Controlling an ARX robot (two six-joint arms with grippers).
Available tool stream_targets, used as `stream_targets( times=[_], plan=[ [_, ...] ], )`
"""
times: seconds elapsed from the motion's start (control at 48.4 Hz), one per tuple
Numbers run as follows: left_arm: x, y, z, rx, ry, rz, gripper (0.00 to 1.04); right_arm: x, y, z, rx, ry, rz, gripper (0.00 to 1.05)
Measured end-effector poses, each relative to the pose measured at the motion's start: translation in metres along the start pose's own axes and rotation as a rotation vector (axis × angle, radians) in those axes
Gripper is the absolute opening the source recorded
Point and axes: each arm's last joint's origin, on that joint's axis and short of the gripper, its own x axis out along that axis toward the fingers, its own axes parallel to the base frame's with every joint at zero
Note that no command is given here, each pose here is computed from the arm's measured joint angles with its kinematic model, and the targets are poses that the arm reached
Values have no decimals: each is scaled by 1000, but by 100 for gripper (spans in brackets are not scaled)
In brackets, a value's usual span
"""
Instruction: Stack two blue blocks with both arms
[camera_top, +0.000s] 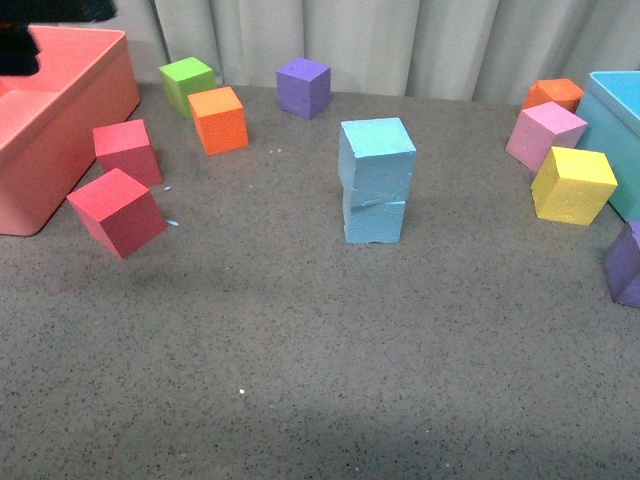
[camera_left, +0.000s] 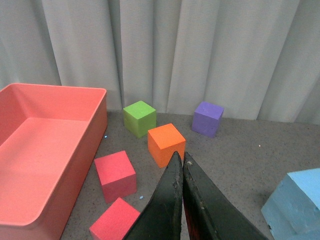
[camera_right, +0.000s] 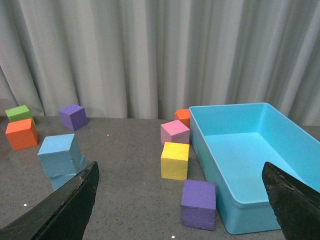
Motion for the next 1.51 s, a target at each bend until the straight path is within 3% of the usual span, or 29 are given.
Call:
stream_targets(
  times=[0.248, 0.723, 1.507],
  plan=[
    [-50, 38, -15, 7, 2, 7, 4, 0, 0, 0, 0, 0, 0, 95],
    [-103, 70, -13, 5, -5, 3, 4, 0, 0, 0, 0, 0, 0, 95],
    [-138, 70, -3, 5, -41, 5, 4, 0, 0, 0, 0, 0, 0, 95]
  ],
)
